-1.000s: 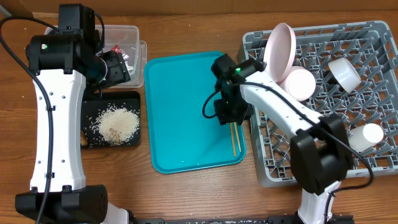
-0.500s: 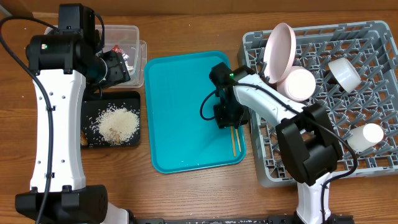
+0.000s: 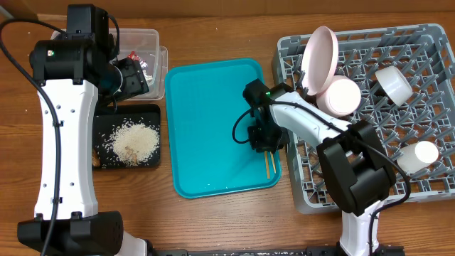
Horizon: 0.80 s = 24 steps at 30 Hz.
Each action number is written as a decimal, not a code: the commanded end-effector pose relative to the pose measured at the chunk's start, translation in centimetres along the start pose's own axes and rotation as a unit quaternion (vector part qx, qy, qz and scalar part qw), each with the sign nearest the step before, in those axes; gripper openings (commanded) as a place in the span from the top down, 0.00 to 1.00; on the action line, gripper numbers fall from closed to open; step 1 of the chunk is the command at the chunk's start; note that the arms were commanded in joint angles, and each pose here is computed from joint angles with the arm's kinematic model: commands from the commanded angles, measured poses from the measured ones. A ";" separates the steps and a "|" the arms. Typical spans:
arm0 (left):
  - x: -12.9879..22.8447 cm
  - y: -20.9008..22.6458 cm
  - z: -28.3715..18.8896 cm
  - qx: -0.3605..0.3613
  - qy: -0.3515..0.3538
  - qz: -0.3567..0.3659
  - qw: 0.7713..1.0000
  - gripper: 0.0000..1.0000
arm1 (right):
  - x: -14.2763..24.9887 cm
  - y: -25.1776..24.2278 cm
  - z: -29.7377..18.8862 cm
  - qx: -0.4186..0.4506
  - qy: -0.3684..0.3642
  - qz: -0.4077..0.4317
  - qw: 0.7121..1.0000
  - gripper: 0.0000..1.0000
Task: Sort waste into correct bins and load items into the dishwasher
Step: 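Move the right gripper to the chopsticks on the teal tray, then grasp one chopstick with the right gripper and carry it to the rack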
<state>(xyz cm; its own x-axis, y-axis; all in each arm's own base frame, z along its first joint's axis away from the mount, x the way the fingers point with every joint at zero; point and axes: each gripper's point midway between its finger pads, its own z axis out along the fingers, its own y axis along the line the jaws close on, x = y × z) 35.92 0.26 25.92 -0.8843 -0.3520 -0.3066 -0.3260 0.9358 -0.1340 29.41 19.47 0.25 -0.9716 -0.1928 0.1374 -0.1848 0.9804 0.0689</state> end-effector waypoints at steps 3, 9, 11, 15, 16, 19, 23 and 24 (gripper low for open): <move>0.0 -0.2 -0.6 0.002 -0.010 0.003 1.000 0.30 | 1.3 0.0 2.1 0.011 0.027 -0.006 1.000 0.79; 0.0 -0.2 -0.6 0.002 -0.010 0.003 1.000 0.30 | 1.6 1.0 2.2 0.012 0.025 -0.020 0.999 0.90; 0.0 -0.2 -0.6 0.002 -0.010 0.003 1.000 0.30 | 1.7 1.3 2.3 0.013 0.026 -0.025 0.999 0.96; 0.0 -0.2 -0.6 0.002 -0.010 0.003 1.000 0.30 | 1.9 1.7 2.3 0.013 0.026 -0.015 0.999 0.96; 0.0 -0.2 -0.6 0.002 -0.010 0.003 1.000 0.30 | 2.0 1.7 2.3 0.013 0.027 -0.011 0.999 0.96; 0.0 -0.2 -0.6 0.002 -0.010 0.003 1.000 0.30 | 2.1 1.8 2.0 0.013 0.031 -0.002 0.999 0.96; 0.0 -0.2 -0.6 0.002 -0.010 0.003 1.000 0.30 | 1.7 1.9 -0.5 0.008 0.019 0.000 1.000 0.96; 0.0 -0.2 -0.6 0.002 -0.010 0.003 1.000 0.30 | 1.4 2.0 -1.7 0.003 0.008 0.001 1.000 0.96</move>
<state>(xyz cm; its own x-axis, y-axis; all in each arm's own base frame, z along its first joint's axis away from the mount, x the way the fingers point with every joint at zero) 35.92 0.26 25.92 -0.8841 -0.3524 -0.3069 -0.3263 0.9357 -0.1343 27.37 20.77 0.70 -0.9626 -0.2020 0.1802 -0.1958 0.9793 0.0520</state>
